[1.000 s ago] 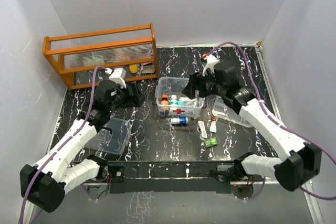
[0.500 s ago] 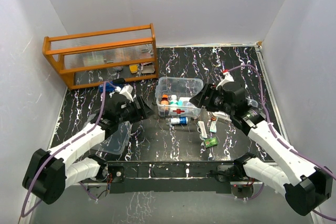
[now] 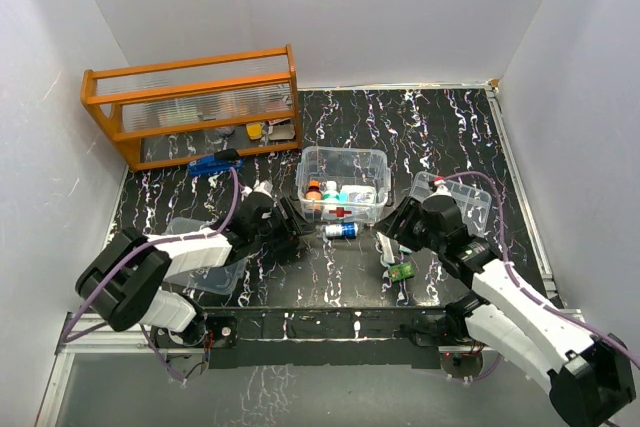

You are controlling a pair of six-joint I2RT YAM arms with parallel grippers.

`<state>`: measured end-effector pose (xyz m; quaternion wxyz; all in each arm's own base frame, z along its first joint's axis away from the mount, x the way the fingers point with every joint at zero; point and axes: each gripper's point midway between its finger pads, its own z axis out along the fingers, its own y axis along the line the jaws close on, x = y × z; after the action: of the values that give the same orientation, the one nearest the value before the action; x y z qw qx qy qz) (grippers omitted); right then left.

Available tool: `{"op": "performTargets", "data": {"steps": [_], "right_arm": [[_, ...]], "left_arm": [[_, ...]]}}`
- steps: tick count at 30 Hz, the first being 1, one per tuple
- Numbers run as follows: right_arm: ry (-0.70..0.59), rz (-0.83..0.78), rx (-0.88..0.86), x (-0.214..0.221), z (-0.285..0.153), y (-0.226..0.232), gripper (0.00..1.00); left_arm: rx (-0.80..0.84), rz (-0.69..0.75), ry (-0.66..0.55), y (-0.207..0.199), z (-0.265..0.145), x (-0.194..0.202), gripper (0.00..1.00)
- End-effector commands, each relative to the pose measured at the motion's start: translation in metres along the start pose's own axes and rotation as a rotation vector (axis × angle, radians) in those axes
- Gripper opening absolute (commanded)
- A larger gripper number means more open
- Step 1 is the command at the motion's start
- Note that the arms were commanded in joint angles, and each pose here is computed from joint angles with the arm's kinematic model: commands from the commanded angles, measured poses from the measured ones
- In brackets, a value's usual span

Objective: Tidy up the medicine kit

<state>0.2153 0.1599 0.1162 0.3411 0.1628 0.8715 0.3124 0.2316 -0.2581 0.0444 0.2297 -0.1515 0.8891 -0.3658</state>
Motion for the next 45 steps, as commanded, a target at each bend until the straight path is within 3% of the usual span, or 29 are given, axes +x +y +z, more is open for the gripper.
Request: {"op": "performTargets", "data": {"steps": [1, 7, 9, 15, 25, 34, 38, 42, 45], "right_arm": [[-0.053, 0.041, -0.108, -0.008, 0.020, 0.018, 0.44], [-0.133, 0.065, -0.144, -0.016, 0.043, 0.031, 0.41], [-0.116, 0.090, -0.107, -0.003, 0.053, 0.017, 0.42], [-0.106, 0.157, -0.072, 0.012, 0.072, 0.016, 0.44], [-0.085, 0.279, 0.032, 0.022, 0.093, 0.010, 0.39], [-0.075, 0.321, 0.028, 0.020, 0.104, 0.019, 0.43], [-0.080, 0.333, 0.028, 0.017, 0.106, 0.023, 0.26], [-0.092, 0.350, 0.034, 0.017, 0.101, 0.019, 0.03], [-0.099, 0.366, 0.041, 0.017, 0.094, 0.015, 0.00]], "left_arm": [[0.014, -0.067, -0.070, -0.013, 0.010, -0.017, 0.58], [-0.002, -0.107, -0.091, -0.015, 0.019, -0.023, 0.49], [-0.013, -0.123, -0.084, -0.014, 0.022, -0.022, 0.47], [0.005, -0.155, -0.041, -0.015, 0.028, -0.014, 0.45], [0.051, -0.187, -0.008, -0.024, 0.034, -0.010, 0.42], [0.060, -0.211, 0.016, -0.022, 0.035, -0.004, 0.19], [0.054, -0.209, 0.018, -0.019, 0.031, -0.002, 0.06], [0.039, -0.210, 0.022, -0.015, 0.027, 0.001, 0.01], [0.037, -0.208, 0.030, -0.014, 0.024, 0.002, 0.02]]}}
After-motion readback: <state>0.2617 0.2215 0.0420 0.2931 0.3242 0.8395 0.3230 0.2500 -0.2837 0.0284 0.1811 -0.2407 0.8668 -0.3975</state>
